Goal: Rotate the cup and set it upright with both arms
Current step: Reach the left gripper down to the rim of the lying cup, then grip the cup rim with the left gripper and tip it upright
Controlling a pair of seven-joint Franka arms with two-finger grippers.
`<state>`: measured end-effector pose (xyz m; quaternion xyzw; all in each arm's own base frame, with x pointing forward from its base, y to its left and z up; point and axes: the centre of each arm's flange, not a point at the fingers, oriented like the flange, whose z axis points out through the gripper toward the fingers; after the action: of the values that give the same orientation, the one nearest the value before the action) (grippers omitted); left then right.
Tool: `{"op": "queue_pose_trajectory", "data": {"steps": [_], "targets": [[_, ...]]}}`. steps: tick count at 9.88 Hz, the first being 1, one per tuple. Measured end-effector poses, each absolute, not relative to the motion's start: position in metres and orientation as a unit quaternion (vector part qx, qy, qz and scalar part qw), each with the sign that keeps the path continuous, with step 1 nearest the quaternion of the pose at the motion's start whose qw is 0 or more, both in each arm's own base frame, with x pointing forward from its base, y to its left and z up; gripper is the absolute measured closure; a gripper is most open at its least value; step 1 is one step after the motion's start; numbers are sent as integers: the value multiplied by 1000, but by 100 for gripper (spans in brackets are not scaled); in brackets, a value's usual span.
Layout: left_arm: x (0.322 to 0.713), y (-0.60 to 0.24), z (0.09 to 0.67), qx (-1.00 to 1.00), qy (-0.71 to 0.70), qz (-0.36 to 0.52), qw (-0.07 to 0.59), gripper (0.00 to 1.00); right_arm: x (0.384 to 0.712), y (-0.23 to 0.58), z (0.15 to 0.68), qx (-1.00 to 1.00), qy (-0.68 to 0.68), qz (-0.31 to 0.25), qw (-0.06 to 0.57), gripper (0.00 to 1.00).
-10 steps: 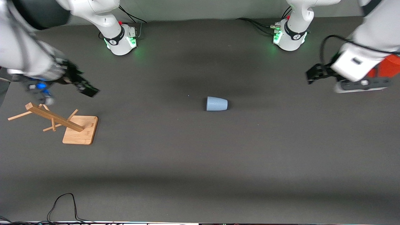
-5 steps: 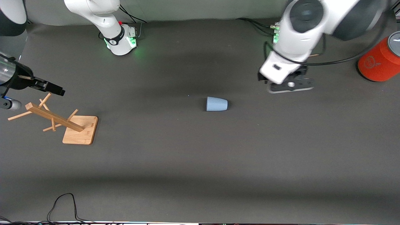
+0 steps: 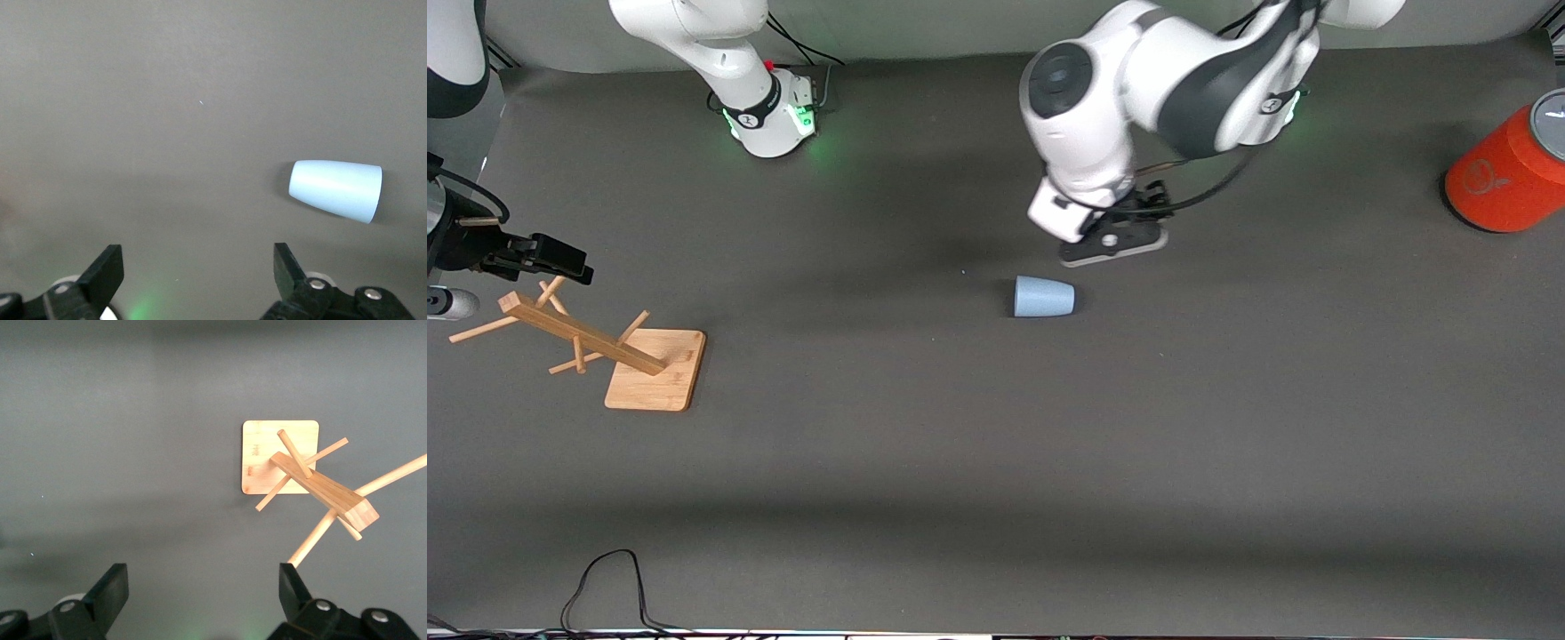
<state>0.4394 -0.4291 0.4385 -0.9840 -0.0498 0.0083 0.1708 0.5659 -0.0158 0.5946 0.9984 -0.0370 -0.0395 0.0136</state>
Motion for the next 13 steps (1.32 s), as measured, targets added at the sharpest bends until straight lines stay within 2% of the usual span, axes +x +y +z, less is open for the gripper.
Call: {"op": "queue_pose_trajectory", "data": {"steps": [7, 11, 13], "targets": [[383, -562, 291, -967, -60, -66, 241, 0, 569, -13, 597, 1000, 13, -22, 12, 0], [388, -573, 232, -958, -58, -84, 268, 1, 570, -14, 597, 1000, 13, -21, 13, 0], [397, -567, 216, -954, -62, -88, 280, 5, 570, -12, 597, 1000, 14, -19, 13, 0]]}}
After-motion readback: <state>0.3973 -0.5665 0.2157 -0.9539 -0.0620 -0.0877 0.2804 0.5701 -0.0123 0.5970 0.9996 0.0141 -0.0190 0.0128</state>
